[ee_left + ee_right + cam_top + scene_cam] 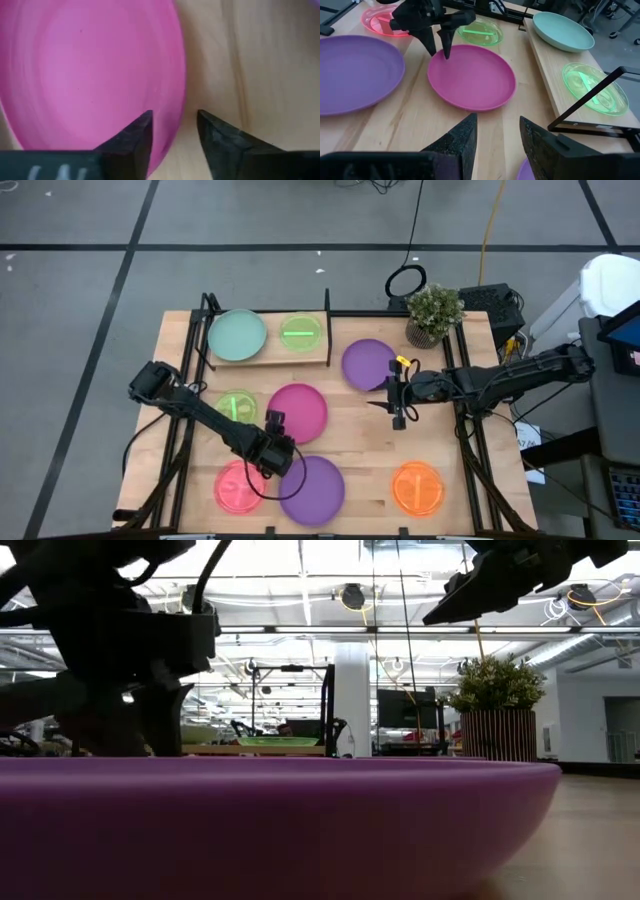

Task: Place and stack plates onto a shelf
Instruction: Stack the top pink plate into the blue plate on the shelf

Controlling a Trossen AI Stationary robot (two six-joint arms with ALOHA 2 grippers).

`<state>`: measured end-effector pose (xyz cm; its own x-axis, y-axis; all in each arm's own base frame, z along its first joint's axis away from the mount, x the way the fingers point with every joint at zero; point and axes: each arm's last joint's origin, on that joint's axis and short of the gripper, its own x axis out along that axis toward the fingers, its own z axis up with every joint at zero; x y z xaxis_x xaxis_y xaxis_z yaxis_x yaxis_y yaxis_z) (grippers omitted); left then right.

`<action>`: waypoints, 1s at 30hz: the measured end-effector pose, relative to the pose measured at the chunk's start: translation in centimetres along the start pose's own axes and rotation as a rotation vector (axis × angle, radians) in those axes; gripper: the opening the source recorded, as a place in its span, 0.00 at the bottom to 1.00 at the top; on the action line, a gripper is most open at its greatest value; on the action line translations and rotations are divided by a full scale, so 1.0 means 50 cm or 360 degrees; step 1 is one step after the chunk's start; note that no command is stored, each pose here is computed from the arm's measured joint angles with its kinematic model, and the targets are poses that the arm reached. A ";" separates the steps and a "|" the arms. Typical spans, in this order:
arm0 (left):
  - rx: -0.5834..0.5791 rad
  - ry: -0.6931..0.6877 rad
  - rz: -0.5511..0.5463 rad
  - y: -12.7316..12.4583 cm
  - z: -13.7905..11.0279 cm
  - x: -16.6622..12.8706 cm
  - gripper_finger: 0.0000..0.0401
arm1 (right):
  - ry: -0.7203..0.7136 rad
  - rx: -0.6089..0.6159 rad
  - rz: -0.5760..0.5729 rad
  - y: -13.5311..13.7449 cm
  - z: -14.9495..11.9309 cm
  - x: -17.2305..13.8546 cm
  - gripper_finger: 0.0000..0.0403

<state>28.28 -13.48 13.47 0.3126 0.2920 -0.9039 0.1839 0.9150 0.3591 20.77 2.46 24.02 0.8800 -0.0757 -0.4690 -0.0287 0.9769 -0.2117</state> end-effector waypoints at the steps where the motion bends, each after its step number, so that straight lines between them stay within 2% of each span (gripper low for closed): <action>1: -0.0001 0.0002 0.0011 0.001 0.000 0.001 0.35 | 0.0000 -0.0003 0.0000 0.000 0.000 0.000 0.32; 6: -0.0010 -0.0017 0.0080 -0.001 -0.001 -0.001 0.18 | 0.0000 -0.0012 0.0000 0.000 0.000 0.000 0.32; 14: 0.0075 -0.0031 0.0092 -0.007 -0.004 -0.012 0.04 | 0.0000 -0.0012 -0.0001 0.000 0.000 0.000 0.32; 24: 0.0117 -0.0019 0.0118 0.000 -0.008 -0.024 0.03 | 0.0001 -0.0012 -0.0005 0.000 0.000 0.000 0.32; 30: 0.0107 -0.0062 0.0116 0.016 -0.012 -0.056 0.03 | 0.0001 -0.0011 -0.0005 0.000 0.000 0.000 0.32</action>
<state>27.00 -13.42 16.16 0.3632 0.3450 -0.8655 0.2211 0.8704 0.4398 20.78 2.45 24.01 0.8798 -0.0791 -0.4686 -0.0291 0.9752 -0.2193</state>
